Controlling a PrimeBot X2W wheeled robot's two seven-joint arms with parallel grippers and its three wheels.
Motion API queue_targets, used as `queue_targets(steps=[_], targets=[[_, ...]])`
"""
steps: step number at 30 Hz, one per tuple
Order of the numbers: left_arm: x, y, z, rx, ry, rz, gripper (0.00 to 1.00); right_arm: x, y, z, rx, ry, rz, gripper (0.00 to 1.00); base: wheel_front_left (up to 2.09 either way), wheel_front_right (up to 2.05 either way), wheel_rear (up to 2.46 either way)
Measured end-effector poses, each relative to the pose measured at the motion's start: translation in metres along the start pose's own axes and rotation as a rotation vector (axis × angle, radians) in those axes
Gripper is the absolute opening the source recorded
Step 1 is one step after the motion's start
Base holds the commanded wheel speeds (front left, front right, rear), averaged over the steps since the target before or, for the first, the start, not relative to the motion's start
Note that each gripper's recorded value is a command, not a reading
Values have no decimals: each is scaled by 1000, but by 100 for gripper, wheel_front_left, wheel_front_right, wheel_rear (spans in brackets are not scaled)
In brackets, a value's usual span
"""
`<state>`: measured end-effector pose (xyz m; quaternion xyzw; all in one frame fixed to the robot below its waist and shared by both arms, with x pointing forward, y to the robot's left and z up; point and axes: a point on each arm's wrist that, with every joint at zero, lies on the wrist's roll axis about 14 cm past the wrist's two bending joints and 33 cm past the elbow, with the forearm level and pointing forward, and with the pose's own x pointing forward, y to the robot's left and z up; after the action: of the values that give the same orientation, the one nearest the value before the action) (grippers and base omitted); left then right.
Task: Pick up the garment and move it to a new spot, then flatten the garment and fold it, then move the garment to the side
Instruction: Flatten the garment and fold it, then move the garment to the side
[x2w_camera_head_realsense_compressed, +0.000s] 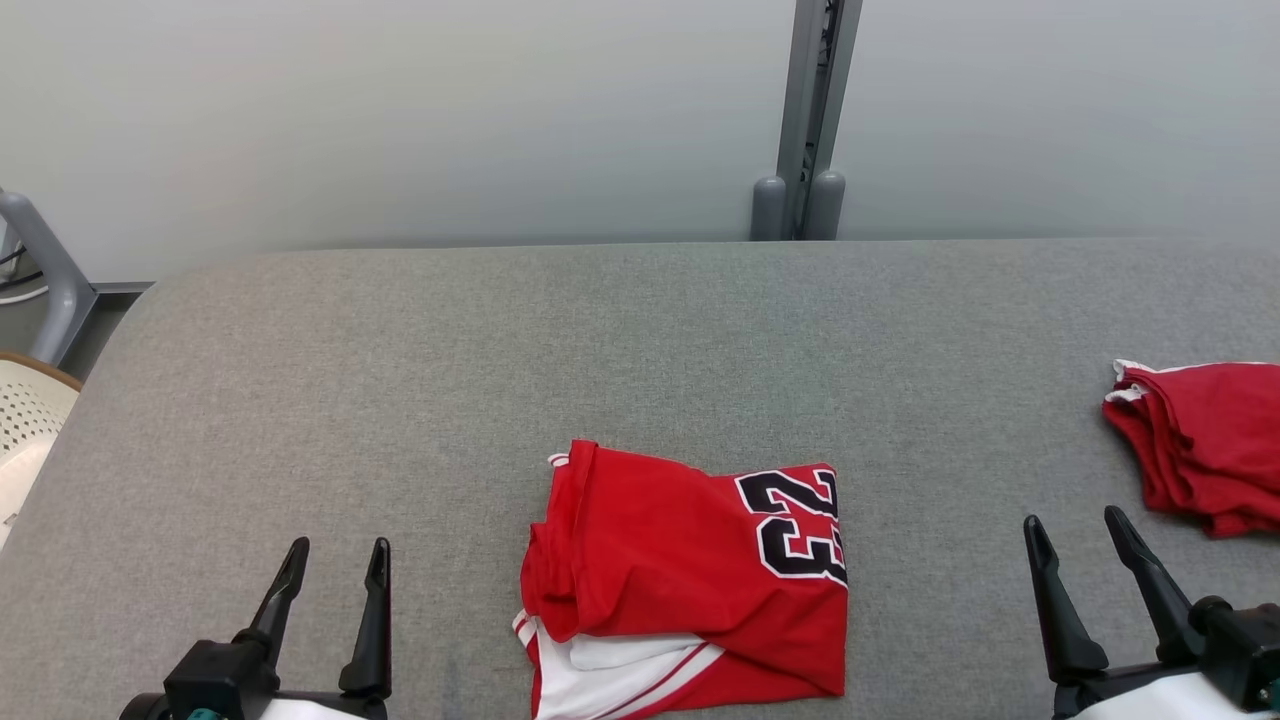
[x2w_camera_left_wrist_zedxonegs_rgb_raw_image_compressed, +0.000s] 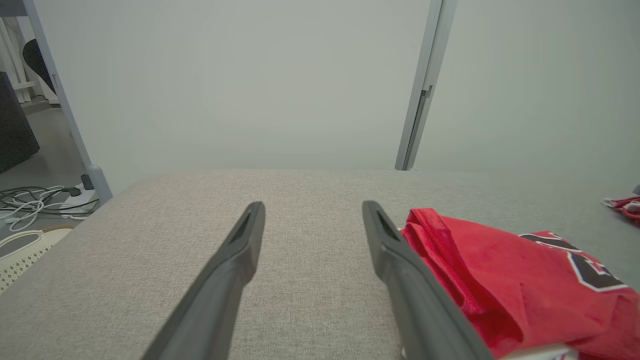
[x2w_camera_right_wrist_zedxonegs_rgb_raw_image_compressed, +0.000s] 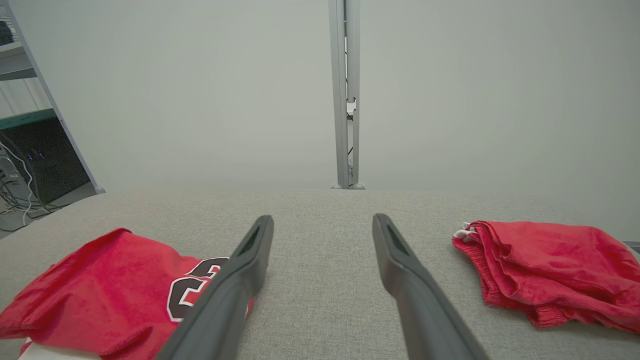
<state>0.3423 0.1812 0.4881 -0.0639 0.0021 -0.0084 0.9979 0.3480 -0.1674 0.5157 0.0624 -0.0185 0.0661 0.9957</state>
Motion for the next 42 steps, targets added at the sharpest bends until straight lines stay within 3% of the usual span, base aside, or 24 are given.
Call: queue_targets(steps=[31, 42], targets=[[-1, 1, -1, 6, 17, 2, 100, -3, -2, -4, 3, 19, -23, 100, 0, 0, 0], [19, 3, 6, -4, -14, 2, 100, 30, 33, -64, 85, 199, 89, 100, 0, 0, 0]])
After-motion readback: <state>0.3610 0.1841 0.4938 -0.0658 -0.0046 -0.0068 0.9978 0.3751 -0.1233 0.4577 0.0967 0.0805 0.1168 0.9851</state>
